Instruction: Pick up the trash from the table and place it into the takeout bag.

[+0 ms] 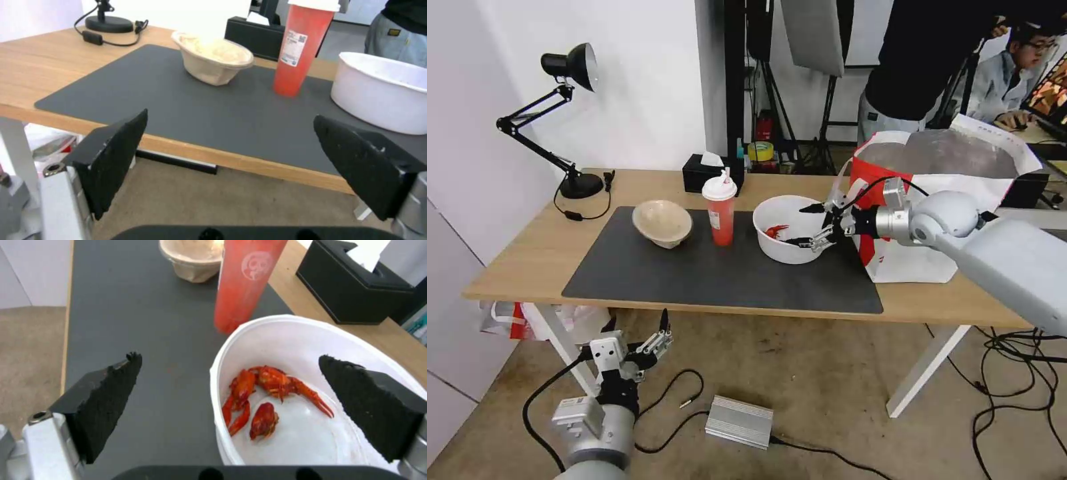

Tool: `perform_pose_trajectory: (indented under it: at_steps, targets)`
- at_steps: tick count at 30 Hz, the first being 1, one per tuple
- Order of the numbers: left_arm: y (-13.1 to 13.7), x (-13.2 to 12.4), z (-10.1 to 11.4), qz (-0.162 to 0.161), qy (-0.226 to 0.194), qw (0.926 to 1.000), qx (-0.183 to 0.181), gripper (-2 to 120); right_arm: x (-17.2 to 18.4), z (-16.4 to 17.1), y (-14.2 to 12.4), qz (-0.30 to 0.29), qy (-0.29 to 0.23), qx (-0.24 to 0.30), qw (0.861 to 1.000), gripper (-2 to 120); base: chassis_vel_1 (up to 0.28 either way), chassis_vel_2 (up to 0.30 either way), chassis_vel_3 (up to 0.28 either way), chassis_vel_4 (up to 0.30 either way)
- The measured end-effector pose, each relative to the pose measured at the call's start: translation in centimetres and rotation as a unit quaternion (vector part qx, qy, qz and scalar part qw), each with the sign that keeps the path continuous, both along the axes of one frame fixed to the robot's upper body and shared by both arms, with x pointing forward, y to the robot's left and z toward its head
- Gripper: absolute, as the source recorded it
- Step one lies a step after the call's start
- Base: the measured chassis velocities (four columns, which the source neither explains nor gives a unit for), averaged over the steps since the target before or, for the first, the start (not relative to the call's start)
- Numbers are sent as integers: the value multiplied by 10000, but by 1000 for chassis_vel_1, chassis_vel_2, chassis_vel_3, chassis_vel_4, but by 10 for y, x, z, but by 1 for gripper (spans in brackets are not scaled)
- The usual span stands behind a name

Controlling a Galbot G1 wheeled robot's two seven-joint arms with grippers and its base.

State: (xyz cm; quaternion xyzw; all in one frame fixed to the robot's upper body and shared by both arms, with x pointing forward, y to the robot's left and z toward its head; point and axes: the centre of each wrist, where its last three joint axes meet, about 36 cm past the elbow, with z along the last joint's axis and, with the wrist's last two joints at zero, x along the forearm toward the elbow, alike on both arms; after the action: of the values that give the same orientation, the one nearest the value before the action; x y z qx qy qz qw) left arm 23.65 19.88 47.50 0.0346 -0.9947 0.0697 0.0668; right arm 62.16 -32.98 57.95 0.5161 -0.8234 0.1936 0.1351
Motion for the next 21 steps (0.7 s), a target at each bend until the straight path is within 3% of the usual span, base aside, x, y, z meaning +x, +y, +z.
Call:
perform_pose_trajectory:
  at_steps: [21]
  targets:
    - [-1,2,-1,-4,-13,10000,-15,100,8,12,7,104,269,-273,9992,100,0,0,0,0]
